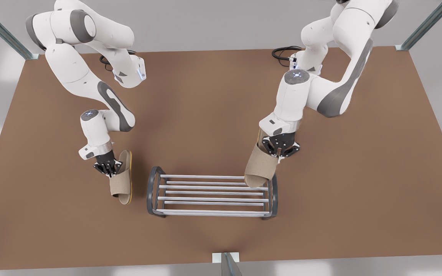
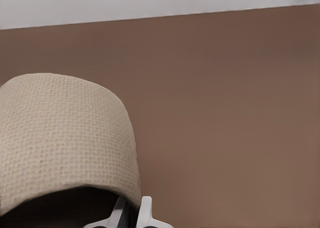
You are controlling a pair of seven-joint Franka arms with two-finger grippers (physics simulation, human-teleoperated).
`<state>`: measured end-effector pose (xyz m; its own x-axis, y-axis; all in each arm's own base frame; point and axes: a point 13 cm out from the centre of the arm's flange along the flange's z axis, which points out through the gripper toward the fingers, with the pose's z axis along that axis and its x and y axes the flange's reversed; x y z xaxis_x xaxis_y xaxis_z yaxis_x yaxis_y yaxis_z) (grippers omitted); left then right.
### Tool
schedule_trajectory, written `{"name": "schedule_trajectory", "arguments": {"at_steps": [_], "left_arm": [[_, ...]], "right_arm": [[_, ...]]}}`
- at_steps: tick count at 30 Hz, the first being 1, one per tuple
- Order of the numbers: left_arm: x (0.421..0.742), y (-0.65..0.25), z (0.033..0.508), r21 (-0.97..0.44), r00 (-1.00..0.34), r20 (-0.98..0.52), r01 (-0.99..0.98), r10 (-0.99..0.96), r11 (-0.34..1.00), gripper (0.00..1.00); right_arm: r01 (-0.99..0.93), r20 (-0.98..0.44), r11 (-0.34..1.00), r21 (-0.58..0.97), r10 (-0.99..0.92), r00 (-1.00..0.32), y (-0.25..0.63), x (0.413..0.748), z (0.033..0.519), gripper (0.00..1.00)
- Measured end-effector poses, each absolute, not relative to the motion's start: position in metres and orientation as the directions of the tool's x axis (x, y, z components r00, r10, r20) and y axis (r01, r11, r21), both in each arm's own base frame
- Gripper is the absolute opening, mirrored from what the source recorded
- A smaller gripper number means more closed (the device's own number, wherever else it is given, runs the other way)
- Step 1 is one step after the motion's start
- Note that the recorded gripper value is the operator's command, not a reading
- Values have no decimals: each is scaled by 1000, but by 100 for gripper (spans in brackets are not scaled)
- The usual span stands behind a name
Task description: Place the right shoe on the shoe rack with the right arm, and place the left shoe on the shoe rack with the left arm
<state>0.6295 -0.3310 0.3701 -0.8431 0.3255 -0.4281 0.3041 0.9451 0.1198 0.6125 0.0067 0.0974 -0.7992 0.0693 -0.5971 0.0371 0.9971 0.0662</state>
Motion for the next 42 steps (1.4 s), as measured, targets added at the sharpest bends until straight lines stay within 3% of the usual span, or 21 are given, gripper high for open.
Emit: {"name": "schedule_trajectory", "arguments": {"at_steps": [12, 24, 25, 26, 31, 33, 34, 36, 38, 39, 40, 42], "left_arm": [[667, -389, 286, 381, -823, -483, 109, 298, 918, 21], [689, -398, 250, 332, -783, -598, -45, 173, 942, 21], [689, -398, 246, 328, -782, -601, -52, 166, 943, 65], [688, -399, 243, 322, -780, -605, -58, 158, 945, 100], [682, -408, 235, 309, -768, -624, -74, 143, 948, 100], [665, -420, 236, 301, -771, -620, -65, 144, 951, 100], [651, -437, 253, 275, -771, -623, -62, 129, 959, 100], [631, -459, 350, 154, -767, -642, -131, -1, 979, 100], [650, -377, 452, 41, -767, -598, -320, -233, 947, 100], [670, -295, 467, 33, -769, -533, -436, -353, 899, 100], [685, -211, 463, 53, -765, -459, -531, -452, 845, 100], [684, -124, 435, 104, -782, -297, -598, -549, 795, 100]], "right_arm": [[48, -634, 996, 72, 82, -769, -8, 675, 179, 21], [43, -565, 996, 76, 78, -822, -15, 697, 251, 21], [41, -555, 996, 76, 76, -828, -15, 695, 255, 21], [40, -545, 996, 75, 74, -835, -14, 694, 258, 21], [48, -509, 996, 70, 77, -857, -26, 685, 284, 21], [48, -500, 997, 66, 74, -863, -29, 680, 299, 21], [45, -496, 997, 64, 70, -865, -28, 676, 307, 21], [33, -487, 998, 61, 58, -871, -22, 670, 322, 21], [14, -479, 998, 59, 41, -877, -11, 667, 340, 21], [4, -477, 998, 59, 32, -879, -6, 669, 352, 21], [-6, -473, 998, 59, 23, -881, -1, 671, 364, 21], [-29, -459, 998, 54, -1, -888, 12, 674, 382, 21]]}}
